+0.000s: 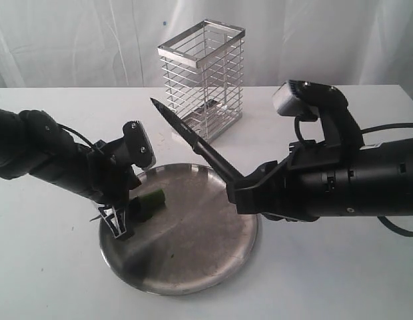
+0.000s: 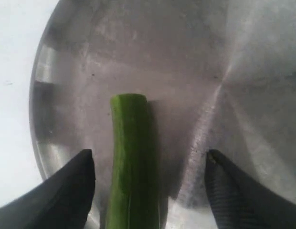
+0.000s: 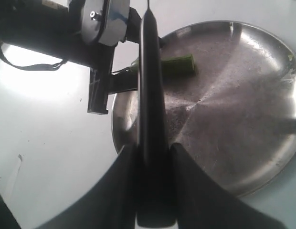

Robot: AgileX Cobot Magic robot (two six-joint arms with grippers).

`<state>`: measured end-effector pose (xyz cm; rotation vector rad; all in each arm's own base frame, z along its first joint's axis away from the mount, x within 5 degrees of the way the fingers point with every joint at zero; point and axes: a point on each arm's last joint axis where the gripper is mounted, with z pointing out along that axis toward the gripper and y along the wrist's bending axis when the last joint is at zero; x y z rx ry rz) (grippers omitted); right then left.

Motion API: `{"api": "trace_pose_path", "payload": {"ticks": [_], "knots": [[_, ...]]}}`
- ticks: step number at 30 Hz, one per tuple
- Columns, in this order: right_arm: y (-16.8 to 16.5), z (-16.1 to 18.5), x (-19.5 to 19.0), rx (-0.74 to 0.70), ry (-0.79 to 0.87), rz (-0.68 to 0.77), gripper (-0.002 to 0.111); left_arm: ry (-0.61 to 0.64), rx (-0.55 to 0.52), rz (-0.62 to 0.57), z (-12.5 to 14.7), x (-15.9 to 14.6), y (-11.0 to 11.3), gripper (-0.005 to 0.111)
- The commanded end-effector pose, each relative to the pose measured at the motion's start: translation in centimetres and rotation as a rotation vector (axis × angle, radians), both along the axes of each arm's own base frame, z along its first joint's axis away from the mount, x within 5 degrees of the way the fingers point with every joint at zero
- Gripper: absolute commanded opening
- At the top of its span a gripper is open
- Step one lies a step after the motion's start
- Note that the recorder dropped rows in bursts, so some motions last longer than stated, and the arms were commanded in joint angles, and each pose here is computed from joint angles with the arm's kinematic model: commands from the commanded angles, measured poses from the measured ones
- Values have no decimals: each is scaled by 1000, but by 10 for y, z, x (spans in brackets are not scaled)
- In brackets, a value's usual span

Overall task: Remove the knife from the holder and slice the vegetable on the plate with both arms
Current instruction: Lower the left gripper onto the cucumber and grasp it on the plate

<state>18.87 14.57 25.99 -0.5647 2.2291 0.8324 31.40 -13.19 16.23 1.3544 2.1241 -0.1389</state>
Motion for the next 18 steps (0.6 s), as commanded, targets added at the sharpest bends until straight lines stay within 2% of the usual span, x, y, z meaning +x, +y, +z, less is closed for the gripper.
{"api": "trace_pose_path", "payload": {"ticks": [1,4,6,8,14,18], "knots": [[-1,1,-2,0,-11,9,0,20,17,2,-12,3,-2,68],[-1,1,-2,-3,-14,14,0,17,30,15,-18,6,-1,66],[-1,1,-2,-3,-16,15,0,27,31,18,-21,6,-1,60],[-1,1,-2,-2,-15,14,0,36,28,21,-22,5,-1,48],[-1,1,-2,-3,-17,15,0,87,-51,116,-13,2,-3,3],[-3,-1,-2,-58,-48,36,0,119,-152,193,13,-5,-4,0]]}}
